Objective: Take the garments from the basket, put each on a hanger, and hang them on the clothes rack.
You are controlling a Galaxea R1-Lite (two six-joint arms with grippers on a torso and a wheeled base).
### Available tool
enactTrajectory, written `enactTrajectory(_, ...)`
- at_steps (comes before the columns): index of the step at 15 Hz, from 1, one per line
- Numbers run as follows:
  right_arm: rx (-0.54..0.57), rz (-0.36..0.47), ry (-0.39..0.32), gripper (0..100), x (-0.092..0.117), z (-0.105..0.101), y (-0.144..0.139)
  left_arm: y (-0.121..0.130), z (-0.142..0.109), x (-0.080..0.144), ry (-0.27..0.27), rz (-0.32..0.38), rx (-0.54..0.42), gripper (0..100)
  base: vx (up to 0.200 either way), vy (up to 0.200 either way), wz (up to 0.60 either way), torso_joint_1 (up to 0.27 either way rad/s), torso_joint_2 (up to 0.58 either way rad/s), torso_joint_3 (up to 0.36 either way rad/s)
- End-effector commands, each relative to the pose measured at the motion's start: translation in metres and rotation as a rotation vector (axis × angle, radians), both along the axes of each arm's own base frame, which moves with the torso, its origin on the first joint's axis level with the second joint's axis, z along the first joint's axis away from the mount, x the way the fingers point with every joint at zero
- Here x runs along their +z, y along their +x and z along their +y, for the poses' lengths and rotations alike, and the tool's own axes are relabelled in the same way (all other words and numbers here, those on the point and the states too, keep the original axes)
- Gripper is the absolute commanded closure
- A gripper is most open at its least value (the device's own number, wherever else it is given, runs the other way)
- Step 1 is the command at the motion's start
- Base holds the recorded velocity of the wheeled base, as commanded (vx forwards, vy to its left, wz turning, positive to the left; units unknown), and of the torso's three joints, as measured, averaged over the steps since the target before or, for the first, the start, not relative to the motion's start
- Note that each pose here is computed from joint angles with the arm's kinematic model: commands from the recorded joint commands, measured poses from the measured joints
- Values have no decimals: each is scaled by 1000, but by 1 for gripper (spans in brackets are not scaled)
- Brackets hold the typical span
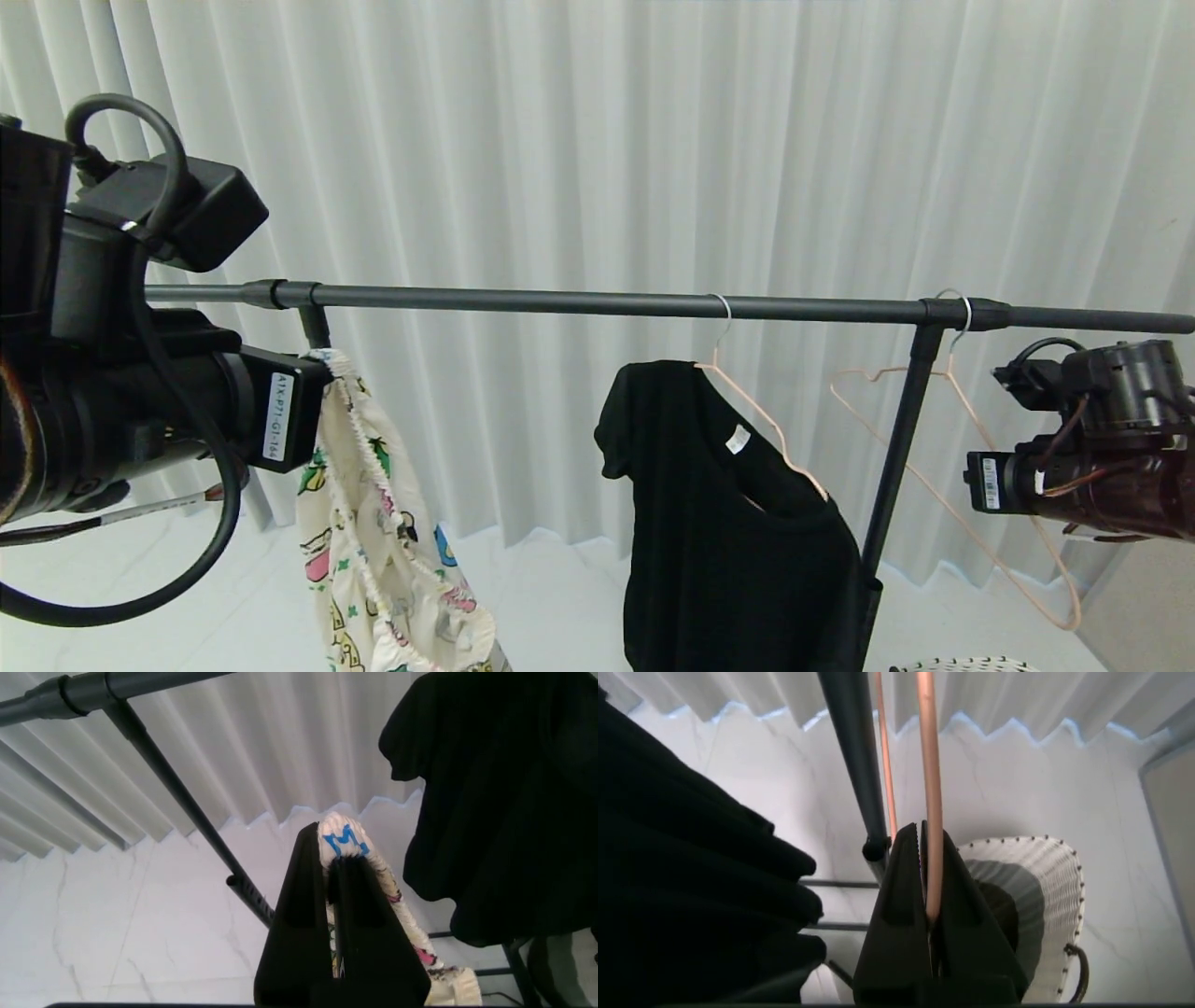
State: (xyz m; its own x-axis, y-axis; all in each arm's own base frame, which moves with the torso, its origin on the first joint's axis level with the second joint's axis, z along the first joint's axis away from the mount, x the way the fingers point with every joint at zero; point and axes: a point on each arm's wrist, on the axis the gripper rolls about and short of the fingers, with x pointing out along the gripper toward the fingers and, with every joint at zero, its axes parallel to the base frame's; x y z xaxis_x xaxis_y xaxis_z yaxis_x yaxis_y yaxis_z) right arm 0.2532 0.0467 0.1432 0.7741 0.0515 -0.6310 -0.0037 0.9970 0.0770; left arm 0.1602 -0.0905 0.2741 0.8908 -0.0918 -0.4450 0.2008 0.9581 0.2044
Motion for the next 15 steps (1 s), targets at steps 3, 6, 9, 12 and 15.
enactTrajectory(3, 16, -115, 15, 100, 29, 0, -22, -3, 2, 2, -5, -9, 0, 100, 0, 0, 0, 0, 0, 0)
enactTrajectory(6, 25, -141, 17, 100, 32, -1, -42, -8, 3, 4, -11, -23, -12, 100, 0, 0, 0, 0, 0, 0)
enactTrajectory(9, 30, -198, 26, 100, 27, -6, -63, -11, 3, 7, -17, -33, -20, 100, 0, 0, 0, 0, 0, 0)
enactTrajectory(12, 60, -252, -26, 100, 17, -11, -86, -13, 2, 5, -15, -31, -31, 100, 0, 0, 0, 0, 0, 0)
enactTrajectory(15, 62, -272, -28, 100, 13, -17, -110, -13, 3, 5, -7, -32, -23, 100, -67, 0, 0, 1, 2, 4)
